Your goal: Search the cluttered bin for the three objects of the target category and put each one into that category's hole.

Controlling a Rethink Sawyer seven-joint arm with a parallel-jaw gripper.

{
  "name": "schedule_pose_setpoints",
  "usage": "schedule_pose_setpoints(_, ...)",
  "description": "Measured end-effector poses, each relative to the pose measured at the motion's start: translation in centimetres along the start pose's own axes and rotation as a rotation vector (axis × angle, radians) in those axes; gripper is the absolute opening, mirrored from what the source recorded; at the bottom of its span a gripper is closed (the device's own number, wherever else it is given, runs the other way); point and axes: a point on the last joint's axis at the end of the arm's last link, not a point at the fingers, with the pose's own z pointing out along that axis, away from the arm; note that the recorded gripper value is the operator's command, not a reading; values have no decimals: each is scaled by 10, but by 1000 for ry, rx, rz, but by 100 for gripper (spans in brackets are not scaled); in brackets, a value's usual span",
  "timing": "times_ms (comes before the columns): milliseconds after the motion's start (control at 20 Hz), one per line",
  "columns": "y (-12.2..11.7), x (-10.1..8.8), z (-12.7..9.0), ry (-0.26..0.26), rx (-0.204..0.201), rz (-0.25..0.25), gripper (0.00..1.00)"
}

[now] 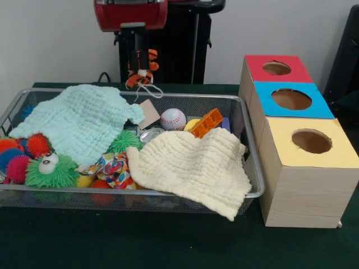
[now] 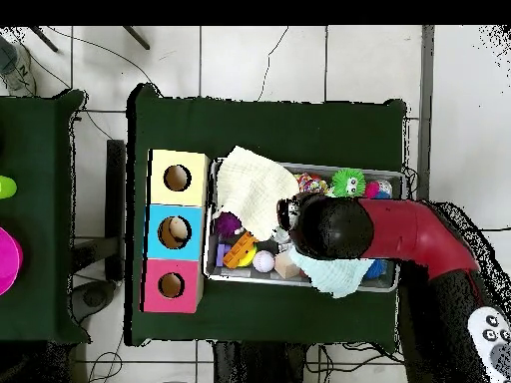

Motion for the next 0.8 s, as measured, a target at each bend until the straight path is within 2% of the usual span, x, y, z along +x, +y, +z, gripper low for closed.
schedule_pose_setpoints(100, 22, -1, -19, -8, -38, 13, 0)
schedule_pose_setpoints(300, 46, 3, -33, -5, -58, 16, 0)
schedule_pose_setpoints(600, 111, 16, -46, 21, -64, -42, 0)
schedule_pose_setpoints(650, 135, 23, -48, 36, -70, -60, 0)
schedule_pose_setpoints(800, 169, 36, -50, 61, -83, -72, 0)
